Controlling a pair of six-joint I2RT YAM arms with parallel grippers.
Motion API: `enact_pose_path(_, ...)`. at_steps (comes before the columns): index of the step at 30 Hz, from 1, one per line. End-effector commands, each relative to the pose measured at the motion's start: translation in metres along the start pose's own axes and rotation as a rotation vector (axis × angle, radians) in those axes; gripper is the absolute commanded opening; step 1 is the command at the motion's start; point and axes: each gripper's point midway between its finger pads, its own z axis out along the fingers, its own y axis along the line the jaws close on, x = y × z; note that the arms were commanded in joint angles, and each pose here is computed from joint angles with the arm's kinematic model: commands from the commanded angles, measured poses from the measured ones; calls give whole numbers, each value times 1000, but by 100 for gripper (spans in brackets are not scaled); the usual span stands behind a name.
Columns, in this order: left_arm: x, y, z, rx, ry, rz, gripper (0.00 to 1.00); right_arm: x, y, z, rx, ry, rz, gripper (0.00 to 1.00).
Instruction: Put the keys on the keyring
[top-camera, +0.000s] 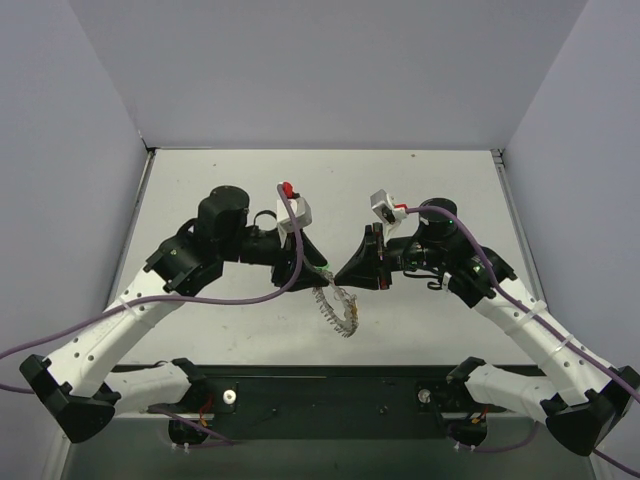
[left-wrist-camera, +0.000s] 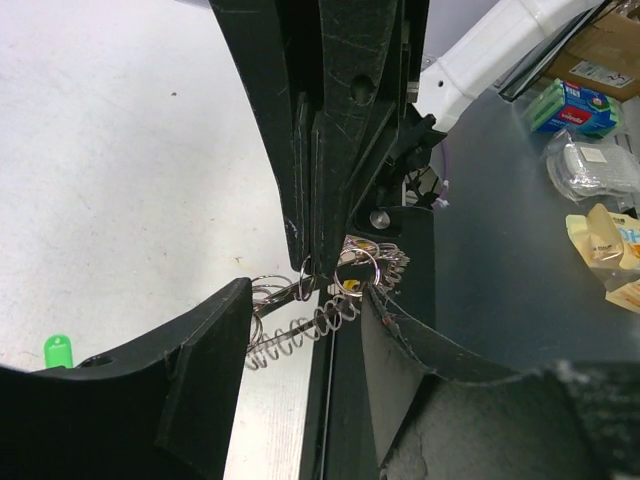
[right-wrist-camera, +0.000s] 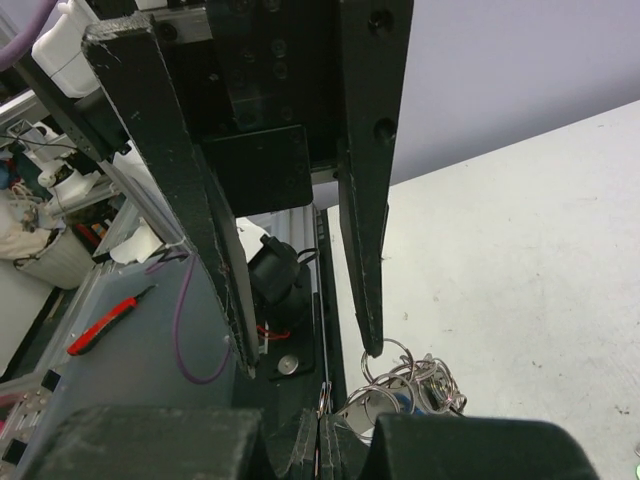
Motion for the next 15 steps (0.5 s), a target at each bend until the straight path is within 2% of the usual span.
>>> enact_pose_path(1,-23,-6,0,41,-55,40,56,-34,18,-5,-60,-85,-122,0)
enact_pose_path(7,-19,-2,5,42,-42,23,52,-34,17,-5,-58,-89,-120,0)
enact_pose_path(10,-17,-2,7,54,-36,17,45,-34,17,-5,-56,-88,-119,0)
enact_pose_path(15,-13,-1,8,55,-17,11,39,-34,17,-6,-53,-89,-119,0)
